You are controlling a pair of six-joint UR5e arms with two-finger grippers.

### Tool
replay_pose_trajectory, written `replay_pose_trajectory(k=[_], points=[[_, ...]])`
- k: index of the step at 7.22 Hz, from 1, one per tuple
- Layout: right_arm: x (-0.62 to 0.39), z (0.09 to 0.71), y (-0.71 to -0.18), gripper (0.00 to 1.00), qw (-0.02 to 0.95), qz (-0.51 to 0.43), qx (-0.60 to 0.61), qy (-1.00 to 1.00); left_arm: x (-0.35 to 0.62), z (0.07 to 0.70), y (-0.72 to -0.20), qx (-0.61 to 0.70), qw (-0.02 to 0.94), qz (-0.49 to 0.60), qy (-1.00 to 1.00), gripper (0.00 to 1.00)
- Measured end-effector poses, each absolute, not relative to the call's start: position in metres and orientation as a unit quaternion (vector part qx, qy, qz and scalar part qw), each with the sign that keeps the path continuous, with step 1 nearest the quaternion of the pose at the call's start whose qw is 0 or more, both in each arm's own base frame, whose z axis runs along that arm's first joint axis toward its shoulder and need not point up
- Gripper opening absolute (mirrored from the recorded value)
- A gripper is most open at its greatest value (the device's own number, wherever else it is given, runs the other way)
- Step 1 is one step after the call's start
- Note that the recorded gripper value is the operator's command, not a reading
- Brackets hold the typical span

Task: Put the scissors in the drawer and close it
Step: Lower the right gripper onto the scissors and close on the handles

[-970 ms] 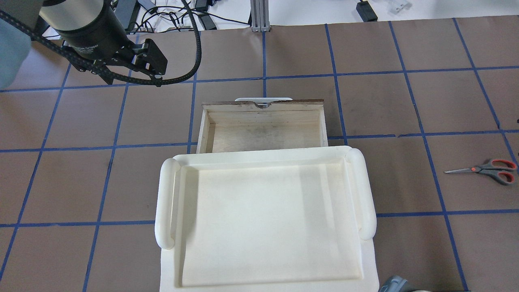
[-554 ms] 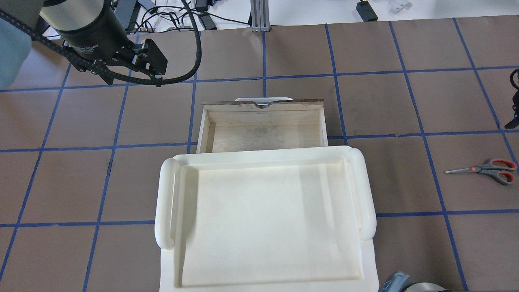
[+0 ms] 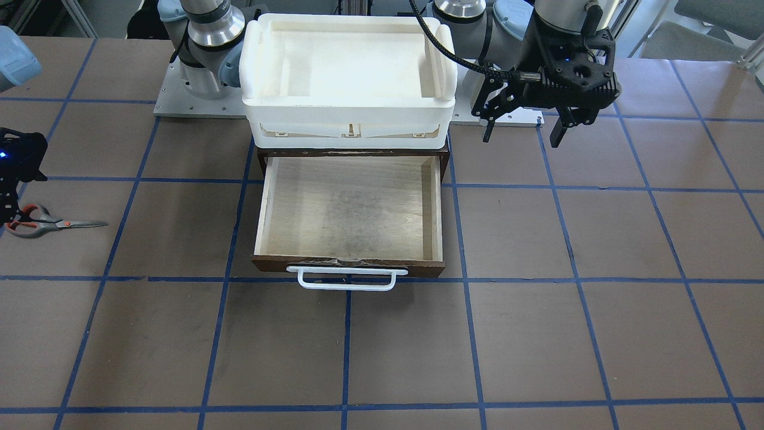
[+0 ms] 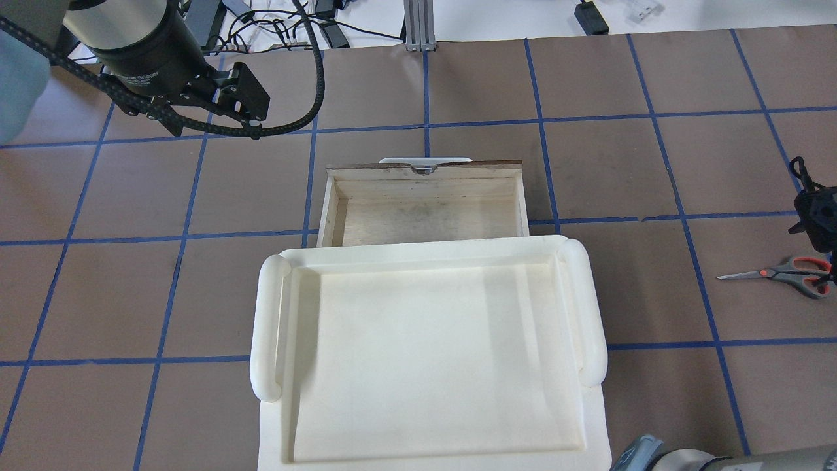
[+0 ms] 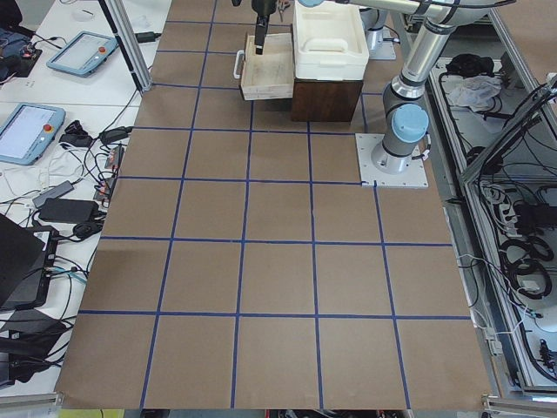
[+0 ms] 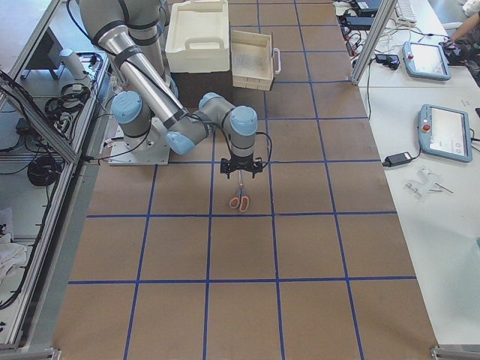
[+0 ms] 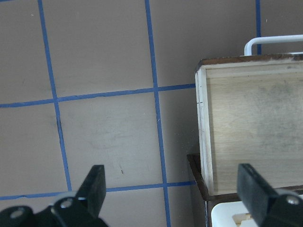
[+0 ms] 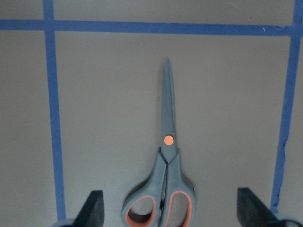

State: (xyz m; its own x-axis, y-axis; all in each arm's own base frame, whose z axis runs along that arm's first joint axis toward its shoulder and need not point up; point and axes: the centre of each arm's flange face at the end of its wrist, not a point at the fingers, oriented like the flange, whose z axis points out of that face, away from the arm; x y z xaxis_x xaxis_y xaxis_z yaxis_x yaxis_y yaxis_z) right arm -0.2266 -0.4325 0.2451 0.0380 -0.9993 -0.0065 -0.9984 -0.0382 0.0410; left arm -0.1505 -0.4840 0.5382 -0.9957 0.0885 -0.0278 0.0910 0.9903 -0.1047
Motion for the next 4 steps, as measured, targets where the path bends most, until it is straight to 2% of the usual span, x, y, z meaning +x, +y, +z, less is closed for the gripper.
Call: replay_pose_trajectory(k=[4], points=[[-0.235, 0.189, -0.445, 1.0, 0.016, 0.004, 0.736, -0.677, -0.151, 0.538, -0.484, 0.045, 0.011, -0.053, 0.998, 1.0]])
